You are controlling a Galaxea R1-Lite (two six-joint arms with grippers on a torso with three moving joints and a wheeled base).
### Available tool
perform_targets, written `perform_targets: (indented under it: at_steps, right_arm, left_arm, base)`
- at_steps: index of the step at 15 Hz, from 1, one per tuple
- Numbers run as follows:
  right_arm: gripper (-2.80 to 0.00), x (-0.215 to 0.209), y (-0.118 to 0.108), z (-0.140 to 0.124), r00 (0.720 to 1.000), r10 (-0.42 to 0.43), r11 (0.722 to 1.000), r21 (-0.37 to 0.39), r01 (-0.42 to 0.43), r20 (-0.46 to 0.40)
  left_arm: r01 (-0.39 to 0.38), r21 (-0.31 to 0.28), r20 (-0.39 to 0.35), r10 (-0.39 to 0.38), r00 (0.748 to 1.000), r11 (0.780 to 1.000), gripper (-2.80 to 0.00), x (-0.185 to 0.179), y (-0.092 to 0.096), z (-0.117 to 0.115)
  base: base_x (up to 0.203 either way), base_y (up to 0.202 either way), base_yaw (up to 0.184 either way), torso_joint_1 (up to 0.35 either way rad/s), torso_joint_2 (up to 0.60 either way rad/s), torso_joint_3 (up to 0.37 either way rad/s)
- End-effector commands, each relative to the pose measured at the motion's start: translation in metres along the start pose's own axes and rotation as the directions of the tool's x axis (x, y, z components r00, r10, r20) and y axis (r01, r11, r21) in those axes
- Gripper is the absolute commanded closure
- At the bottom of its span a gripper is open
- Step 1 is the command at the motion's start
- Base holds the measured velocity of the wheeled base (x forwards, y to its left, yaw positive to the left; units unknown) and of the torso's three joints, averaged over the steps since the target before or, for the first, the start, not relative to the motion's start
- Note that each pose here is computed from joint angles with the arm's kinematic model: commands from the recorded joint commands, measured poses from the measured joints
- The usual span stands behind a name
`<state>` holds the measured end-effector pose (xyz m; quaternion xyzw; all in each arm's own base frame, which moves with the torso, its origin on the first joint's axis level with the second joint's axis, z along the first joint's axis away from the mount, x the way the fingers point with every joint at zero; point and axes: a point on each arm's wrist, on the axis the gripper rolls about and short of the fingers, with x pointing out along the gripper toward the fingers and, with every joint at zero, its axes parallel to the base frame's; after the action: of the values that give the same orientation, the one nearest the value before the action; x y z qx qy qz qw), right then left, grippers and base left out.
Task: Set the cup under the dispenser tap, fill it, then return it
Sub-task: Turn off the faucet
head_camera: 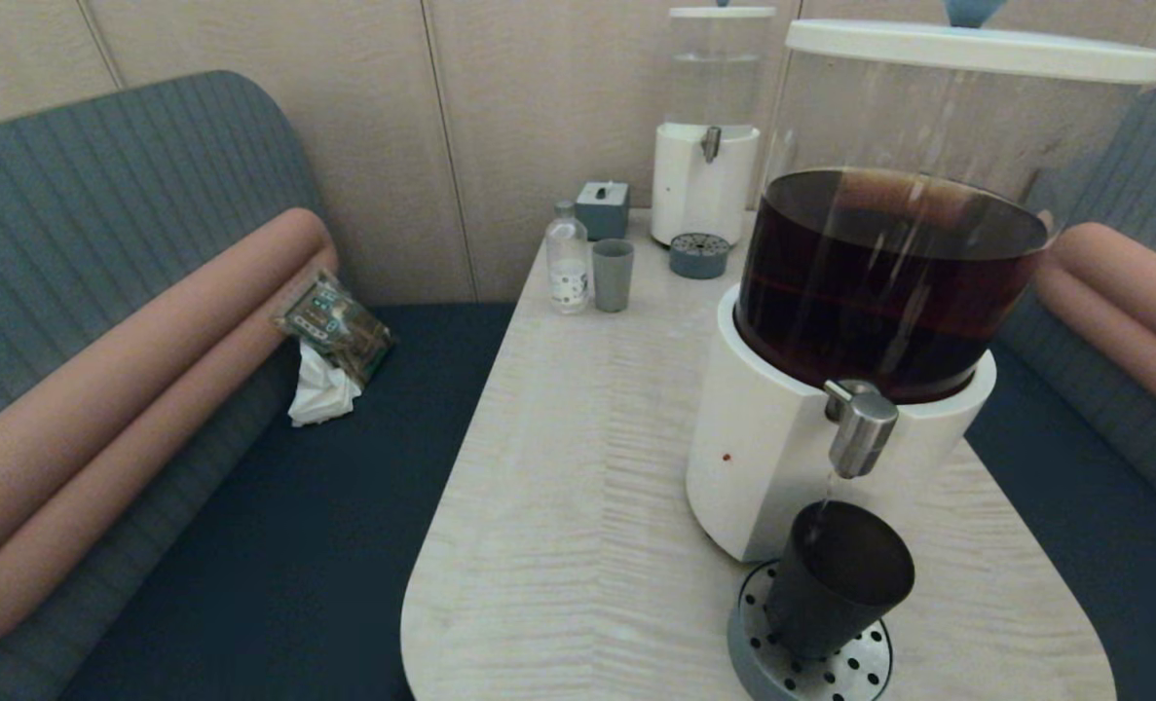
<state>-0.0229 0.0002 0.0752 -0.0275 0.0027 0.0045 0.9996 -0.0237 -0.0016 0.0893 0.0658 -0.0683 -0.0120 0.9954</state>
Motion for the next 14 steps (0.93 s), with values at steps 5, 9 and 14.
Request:
perform_targets:
  at_steps: [5, 9, 14]
  right_arm:
    - [0.00, 0.000, 0.000, 0.000, 1.000, 0.000, 1.000, -0.002, 0.000, -0.002]
    - [0.00, 0.000, 0.000, 0.000, 1.000, 0.000, 1.000, -0.002, 0.000, 0.000]
    - [0.00, 0.000, 0.000, 0.000, 1.000, 0.000, 1.000, -0.002, 0.000, -0.002]
  left_arm:
    - [0.021, -0.022, 0.031, -0.020, 0.999, 1.000, 0.00, -0.002, 0.003, 0.026]
    - [0.175, -0.066, -0.069, -0.179, 0.981, 0.982, 0.00, 0.037, 0.011, 0.102]
    - [0.438, -0.194, -0.159, -0.469, 0.869, 0.878, 0.00, 0.130, 0.017, 0.161]
  base:
    - [0.000, 0.000, 0.000, 0.000, 0.00, 0.000]
    - [0.000, 0.000, 0.000, 0.000, 0.00, 0.000]
    - [0.000, 0.000, 0.000, 0.000, 0.00, 0.000]
